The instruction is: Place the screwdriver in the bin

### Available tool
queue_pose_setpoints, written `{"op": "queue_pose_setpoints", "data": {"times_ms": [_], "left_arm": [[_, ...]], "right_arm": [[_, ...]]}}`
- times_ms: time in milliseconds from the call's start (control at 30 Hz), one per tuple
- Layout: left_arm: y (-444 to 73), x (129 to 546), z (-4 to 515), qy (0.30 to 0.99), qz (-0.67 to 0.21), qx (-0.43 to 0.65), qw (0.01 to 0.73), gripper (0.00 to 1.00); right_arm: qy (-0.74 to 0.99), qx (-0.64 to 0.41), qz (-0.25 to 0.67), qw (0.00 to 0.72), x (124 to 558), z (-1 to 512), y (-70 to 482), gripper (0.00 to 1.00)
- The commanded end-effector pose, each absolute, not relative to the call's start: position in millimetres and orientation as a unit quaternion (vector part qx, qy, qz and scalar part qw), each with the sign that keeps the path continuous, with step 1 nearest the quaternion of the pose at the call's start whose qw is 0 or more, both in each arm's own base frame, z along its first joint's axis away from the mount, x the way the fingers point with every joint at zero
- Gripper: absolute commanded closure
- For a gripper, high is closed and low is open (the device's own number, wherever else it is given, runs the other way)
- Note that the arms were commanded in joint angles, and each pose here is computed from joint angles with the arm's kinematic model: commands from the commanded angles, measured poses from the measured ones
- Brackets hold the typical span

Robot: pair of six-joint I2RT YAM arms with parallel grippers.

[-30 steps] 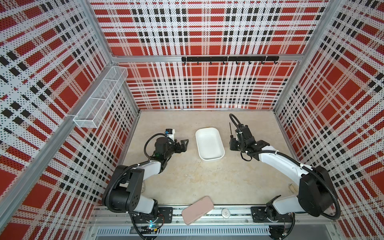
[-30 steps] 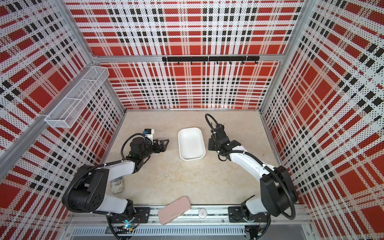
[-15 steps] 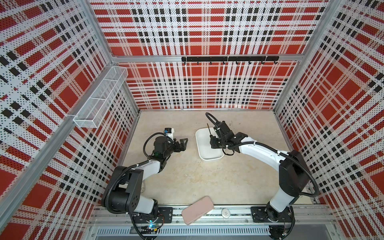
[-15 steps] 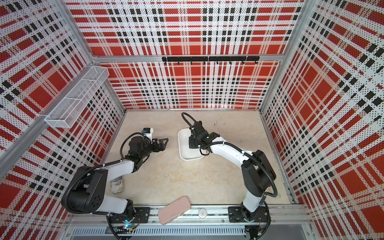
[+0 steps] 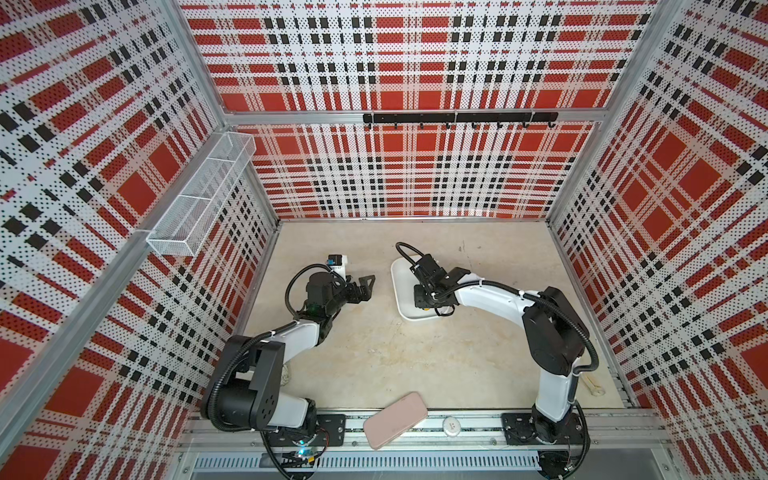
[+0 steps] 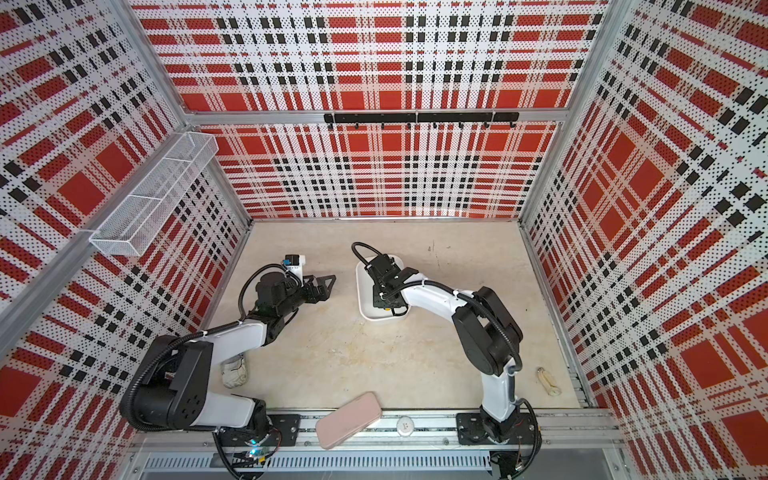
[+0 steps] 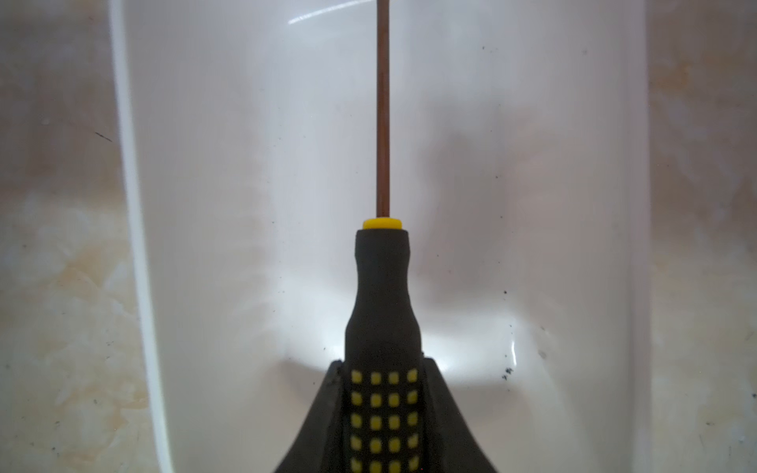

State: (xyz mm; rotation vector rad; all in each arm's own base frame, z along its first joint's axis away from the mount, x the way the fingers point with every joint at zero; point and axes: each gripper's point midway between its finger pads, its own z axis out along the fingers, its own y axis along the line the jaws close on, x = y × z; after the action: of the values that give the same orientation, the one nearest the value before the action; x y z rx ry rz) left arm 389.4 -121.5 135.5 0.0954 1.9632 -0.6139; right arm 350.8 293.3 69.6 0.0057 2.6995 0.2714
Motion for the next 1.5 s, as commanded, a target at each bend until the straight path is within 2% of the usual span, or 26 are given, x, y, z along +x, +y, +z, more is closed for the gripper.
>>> {"op": "queue_pose_setpoints", "data": {"times_ms": [0, 100, 133, 233, 333, 467, 633, 700, 733, 933, 1100, 1233, 1467], "left_arm": [[-119, 387, 135, 0.818, -0.250, 0.045, 0.516, 0.02], [-119, 387, 136, 0.818, -0.249, 0.045, 0.516, 0.02], [-119, 387, 135, 0.818, -0.250, 0.044, 0.516, 0.02], [-119, 387, 135, 0.818, -0.250, 0.045, 0.516, 0.02], [-119, 386, 134, 0.819, -0.249, 0.045, 0.514, 0.02], [-119, 387, 133, 0.821, -0.248, 0.045, 0.513, 0.02], [-117, 388, 134, 0.821, -0.243, 0.044, 0.515, 0.02], [-116, 388, 135, 0.821, -0.240, 0.044, 0.515, 0.02], [-116, 389, 136, 0.821, -0.240, 0.044, 0.516, 0.02], [-115, 390, 138, 0.821, -0.234, 0.044, 0.519, 0.02], [-108, 394, 150, 0.816, -0.219, 0.035, 0.534, 0.02], [-93, 398, 163, 0.808, -0.190, 0.017, 0.558, 0.02], [-58, 398, 182, 0.794, -0.097, -0.001, 0.600, 0.02]], "right_arm": [[0.974, 0.022, 0.082, 0.211, 353, 61, 292, 1.00], [0.975, 0.025, 0.077, 0.208, 353, 54, 291, 1.00], [0.975, 0.025, 0.078, 0.207, 353, 52, 292, 0.97], [0.976, 0.025, 0.077, 0.204, 353, 47, 294, 0.95], [0.976, 0.025, 0.079, 0.202, 353, 43, 295, 0.88], [0.976, 0.027, 0.074, 0.203, 354, 38, 294, 0.73], [0.975, 0.022, 0.070, 0.211, 355, 46, 293, 0.66], [0.974, 0.017, 0.068, 0.215, 355, 52, 293, 0.55], [0.974, 0.011, 0.070, 0.218, 356, 55, 293, 0.53], [0.962, -0.017, 0.074, 0.261, 362, 87, 295, 0.47], [0.934, -0.049, 0.112, 0.335, 363, 151, 294, 0.47], [0.901, -0.054, 0.079, 0.424, 363, 203, 254, 0.47], [0.855, -0.003, 0.022, 0.518, 352, 227, 139, 0.45]]}}
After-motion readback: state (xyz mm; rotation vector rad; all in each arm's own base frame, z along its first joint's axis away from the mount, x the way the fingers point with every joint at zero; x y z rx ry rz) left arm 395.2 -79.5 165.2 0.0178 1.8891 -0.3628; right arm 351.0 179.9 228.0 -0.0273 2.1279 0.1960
